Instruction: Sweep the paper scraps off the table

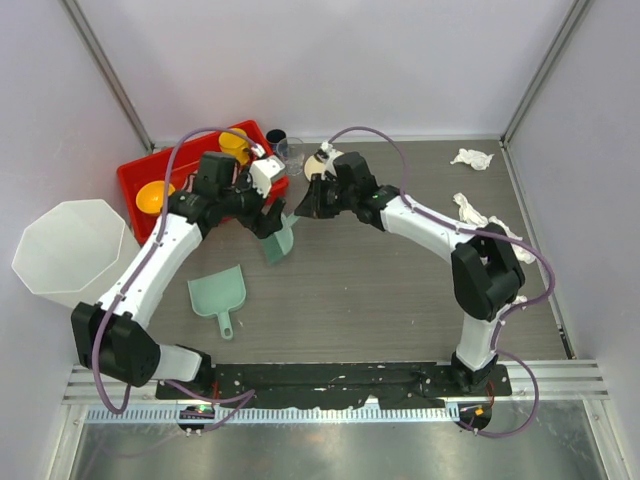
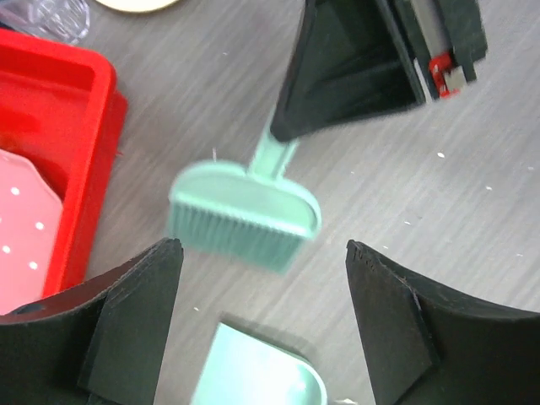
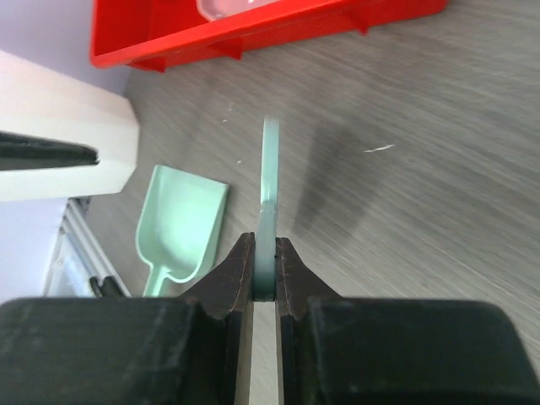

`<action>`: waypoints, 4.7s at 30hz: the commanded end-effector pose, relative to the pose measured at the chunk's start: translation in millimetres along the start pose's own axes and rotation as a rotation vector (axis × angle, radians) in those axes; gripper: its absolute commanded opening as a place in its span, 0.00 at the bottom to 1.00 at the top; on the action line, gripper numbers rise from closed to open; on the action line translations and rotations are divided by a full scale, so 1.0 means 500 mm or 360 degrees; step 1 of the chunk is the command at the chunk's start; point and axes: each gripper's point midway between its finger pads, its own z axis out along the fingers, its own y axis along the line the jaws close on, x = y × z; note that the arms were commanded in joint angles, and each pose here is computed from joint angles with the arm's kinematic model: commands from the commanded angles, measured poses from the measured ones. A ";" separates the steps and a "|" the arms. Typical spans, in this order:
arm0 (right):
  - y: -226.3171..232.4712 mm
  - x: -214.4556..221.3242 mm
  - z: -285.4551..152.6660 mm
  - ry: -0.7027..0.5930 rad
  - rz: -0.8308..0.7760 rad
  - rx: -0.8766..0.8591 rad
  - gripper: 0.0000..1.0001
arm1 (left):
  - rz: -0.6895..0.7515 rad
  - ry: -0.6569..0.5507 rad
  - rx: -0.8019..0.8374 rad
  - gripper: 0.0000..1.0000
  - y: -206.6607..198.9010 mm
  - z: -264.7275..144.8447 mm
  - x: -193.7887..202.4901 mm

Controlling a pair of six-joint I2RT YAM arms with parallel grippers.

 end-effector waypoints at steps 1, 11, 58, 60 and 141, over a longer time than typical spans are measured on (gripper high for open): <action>0.007 -0.104 -0.097 -0.0268 -0.0222 0.0174 0.01 | -0.0240 0.0105 0.0088 0.81 -0.052 -0.054 0.011; -0.043 -0.171 -0.241 -0.0499 -0.0377 0.0569 0.01 | -0.0340 0.1025 0.0061 0.72 -0.068 -0.056 0.301; -0.117 -0.206 -0.436 -0.0727 -0.0350 0.0825 0.01 | 0.0172 0.0971 0.0690 0.00 -0.297 0.120 0.241; -0.132 -0.207 -0.458 -0.0746 -0.0340 0.0870 0.01 | 0.0193 0.0973 0.0759 0.00 -0.313 0.145 0.221; -0.151 -0.158 -0.497 -0.0739 -0.0418 0.0772 0.01 | -0.0755 0.0875 -0.1237 0.54 0.214 -0.527 0.288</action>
